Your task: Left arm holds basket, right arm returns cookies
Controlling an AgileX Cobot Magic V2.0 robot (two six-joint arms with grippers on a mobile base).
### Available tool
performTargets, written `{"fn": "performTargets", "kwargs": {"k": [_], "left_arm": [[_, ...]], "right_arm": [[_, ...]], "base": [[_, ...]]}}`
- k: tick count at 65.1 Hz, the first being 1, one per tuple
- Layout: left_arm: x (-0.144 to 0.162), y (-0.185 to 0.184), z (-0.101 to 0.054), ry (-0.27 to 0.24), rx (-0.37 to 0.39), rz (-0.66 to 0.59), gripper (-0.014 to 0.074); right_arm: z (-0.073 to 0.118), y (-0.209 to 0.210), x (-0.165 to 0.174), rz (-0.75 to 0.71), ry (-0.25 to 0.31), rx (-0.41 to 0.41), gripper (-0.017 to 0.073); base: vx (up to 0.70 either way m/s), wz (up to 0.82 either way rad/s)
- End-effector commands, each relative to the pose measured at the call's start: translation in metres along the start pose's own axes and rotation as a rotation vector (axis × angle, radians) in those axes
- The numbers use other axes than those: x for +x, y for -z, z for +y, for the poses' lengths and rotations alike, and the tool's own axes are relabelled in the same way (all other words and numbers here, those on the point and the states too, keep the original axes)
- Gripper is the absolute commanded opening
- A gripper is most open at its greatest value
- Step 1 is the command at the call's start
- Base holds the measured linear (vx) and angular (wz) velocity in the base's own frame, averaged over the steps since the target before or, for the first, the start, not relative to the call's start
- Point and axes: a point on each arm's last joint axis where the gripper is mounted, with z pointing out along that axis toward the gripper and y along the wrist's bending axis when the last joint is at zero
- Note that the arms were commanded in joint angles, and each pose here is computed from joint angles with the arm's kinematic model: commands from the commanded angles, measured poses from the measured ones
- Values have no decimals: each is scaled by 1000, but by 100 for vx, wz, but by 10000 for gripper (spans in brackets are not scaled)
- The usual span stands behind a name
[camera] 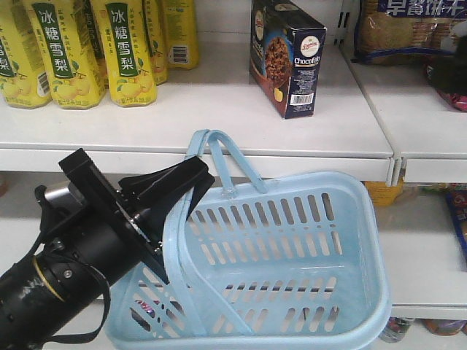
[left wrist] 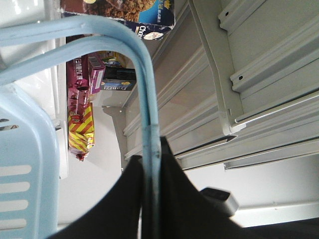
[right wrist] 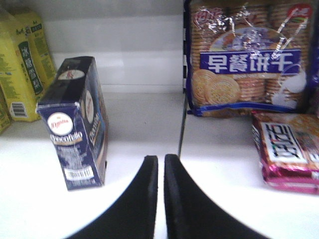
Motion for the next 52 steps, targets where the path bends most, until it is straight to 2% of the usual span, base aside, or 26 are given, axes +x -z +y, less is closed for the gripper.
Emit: {"fn": "performTargets", "kwargs": {"k": [1,29,52], "left_arm": [[-7,-4,-25,12,158,-68,-3],[-7,-4,-25,12,158,-68,-3],[-7,-4,-25,12,158,-68,-3]], "right_arm": [[-7,21,-1,-91,25,-20,-10],[-44,92,65,-179,-12,-29,-7],[-61,118,109,-242,-44,-32,-6]], "base": [[0,0],[0,0],[0,0]]}}
